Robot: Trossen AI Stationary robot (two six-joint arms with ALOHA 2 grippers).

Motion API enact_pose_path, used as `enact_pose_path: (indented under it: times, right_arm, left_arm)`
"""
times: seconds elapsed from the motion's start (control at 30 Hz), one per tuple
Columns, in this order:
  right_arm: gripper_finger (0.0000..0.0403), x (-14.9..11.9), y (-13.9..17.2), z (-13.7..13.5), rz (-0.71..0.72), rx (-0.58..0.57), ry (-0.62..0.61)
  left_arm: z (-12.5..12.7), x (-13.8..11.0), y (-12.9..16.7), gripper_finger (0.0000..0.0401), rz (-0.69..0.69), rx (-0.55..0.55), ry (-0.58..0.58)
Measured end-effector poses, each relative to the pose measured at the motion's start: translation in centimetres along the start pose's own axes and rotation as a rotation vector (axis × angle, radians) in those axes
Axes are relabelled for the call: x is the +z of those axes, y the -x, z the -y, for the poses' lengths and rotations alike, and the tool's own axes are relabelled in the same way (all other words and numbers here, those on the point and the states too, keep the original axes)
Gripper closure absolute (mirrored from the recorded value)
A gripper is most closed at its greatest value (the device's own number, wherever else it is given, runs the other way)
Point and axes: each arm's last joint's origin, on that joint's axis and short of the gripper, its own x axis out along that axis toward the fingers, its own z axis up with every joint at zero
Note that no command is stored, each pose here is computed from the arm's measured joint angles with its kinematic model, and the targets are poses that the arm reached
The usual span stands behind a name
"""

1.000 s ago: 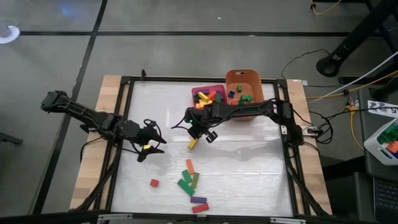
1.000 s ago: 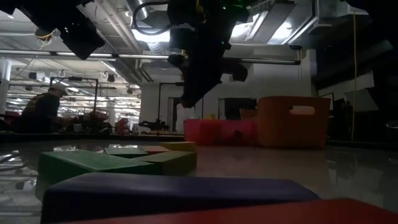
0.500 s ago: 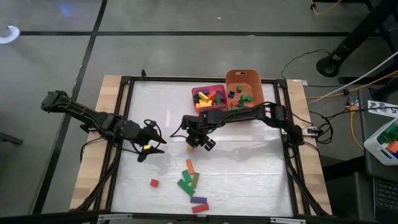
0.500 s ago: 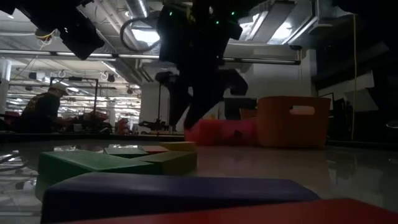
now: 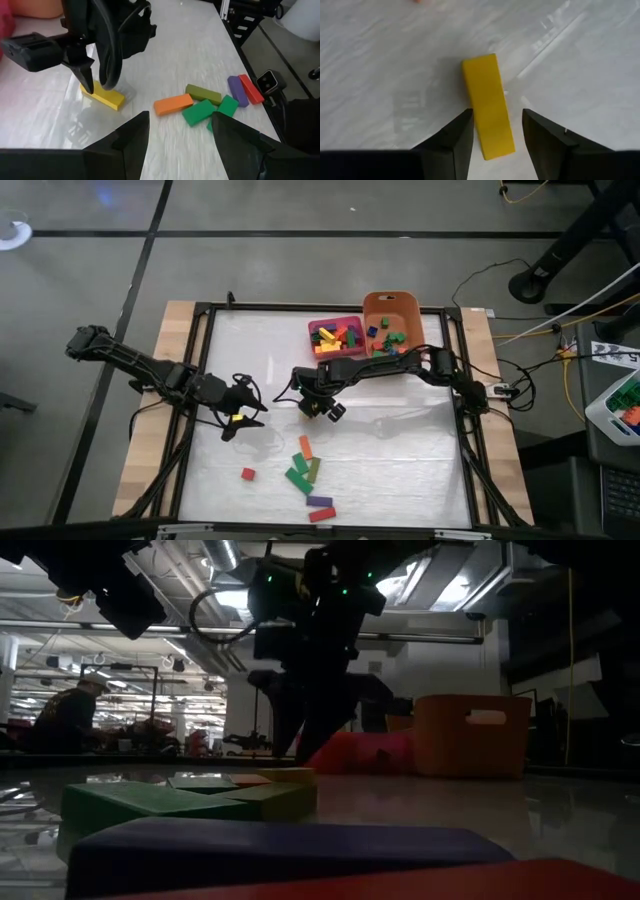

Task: Sort blocks by size
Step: Put the large yellow block into the pink bin

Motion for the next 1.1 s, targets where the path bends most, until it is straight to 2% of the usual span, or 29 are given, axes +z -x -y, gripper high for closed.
enact_pose_path:
  times: [0.23, 0.47, 0.73, 0.87, 1.1]
  right_arm:
    - [0.0237, -0.5, -1.6, -0.3, -0.032, 0.034, -0.009]
    - [0.0241, -0.5, -1.7, -0.2, -0.038, 0.032, -0.012]
    - [0.0308, -0.6, -1.7, -0.3, -0.045, 0.039, -0.015]
    - [0.0308, -0.4, -0.9, 0.0, -0.105, 0.037, -0.016]
    - [0.0284, 0.1, 3.4, 1.9, -0.328, -0.094, 0.047]
  left_arm:
    - [0.0, 0.0, 0.0, 0.0201, -0.002, 0.001, -0.003]
    - [0.0, 0.0, 0.0, 0.0201, -0.004, 0.001, 0.000]
    - [0.0, 0.0, 0.0, 0.0201, -0.003, 0.001, -0.018]
    - [0.0, 0.0, 0.0, 0.0201, -0.003, 0.001, -0.018]
    - [0.0, 0.0, 0.0, 0.0201, -0.002, 0.001, -0.015]
